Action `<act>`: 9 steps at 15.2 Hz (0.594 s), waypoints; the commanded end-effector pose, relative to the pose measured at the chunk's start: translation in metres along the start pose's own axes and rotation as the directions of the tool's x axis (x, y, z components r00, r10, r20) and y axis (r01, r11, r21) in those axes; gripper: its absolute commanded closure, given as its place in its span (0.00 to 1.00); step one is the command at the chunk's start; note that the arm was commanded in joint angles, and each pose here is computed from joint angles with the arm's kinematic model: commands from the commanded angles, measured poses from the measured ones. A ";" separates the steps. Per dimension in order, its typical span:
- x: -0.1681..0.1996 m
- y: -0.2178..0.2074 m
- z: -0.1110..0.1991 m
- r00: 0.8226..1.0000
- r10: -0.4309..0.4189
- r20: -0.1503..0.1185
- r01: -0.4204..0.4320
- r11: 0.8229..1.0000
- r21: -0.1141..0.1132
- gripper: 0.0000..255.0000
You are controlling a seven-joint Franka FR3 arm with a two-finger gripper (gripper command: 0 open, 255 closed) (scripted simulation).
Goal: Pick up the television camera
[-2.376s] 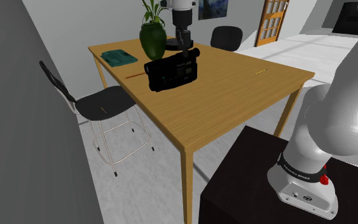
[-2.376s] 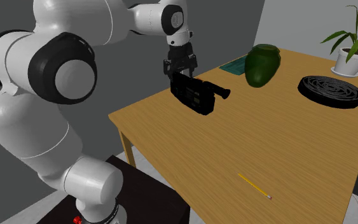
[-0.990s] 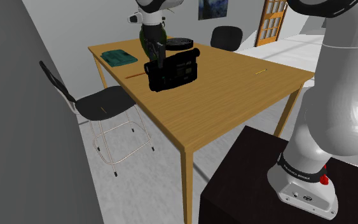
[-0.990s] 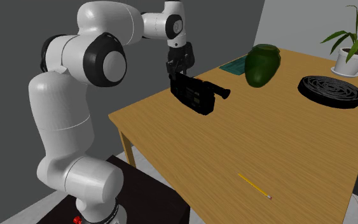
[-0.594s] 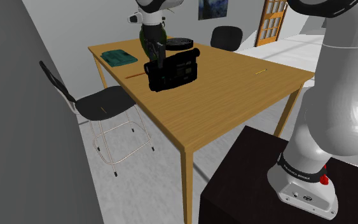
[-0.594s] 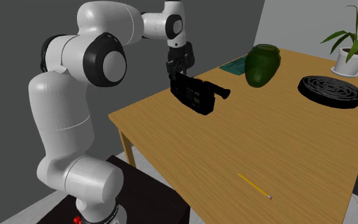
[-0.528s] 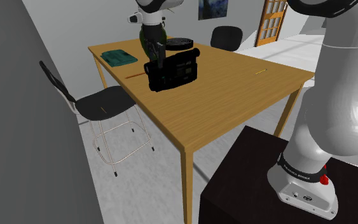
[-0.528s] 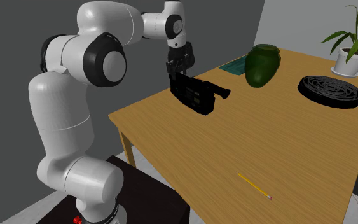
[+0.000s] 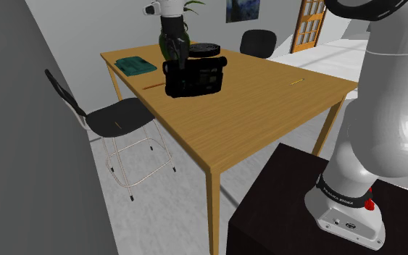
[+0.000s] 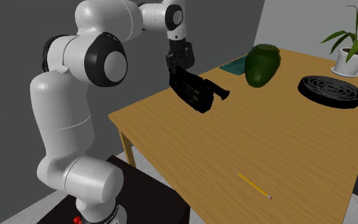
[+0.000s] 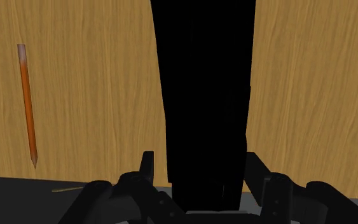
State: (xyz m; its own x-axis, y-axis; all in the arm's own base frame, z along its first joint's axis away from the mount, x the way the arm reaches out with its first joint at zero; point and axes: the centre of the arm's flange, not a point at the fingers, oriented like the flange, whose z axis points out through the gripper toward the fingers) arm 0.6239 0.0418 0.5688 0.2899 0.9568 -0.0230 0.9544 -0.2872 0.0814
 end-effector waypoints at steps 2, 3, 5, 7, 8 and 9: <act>-0.001 0.001 -0.019 1.000 -0.001 -0.001 0.001 1.000 -0.003 1.00; -0.001 0.001 -0.024 1.000 -0.001 -0.001 0.001 1.000 -0.003 1.00; -0.001 0.002 -0.035 1.000 -0.001 -0.001 0.001 1.000 -0.003 1.00; -0.002 0.003 -0.045 1.000 -0.001 -0.001 0.001 1.000 -0.003 1.00; -0.002 0.003 -0.046 1.000 -0.001 -0.001 0.001 1.000 -0.003 1.00; -0.002 0.003 -0.046 1.000 -0.001 -0.001 0.001 1.000 -0.003 1.00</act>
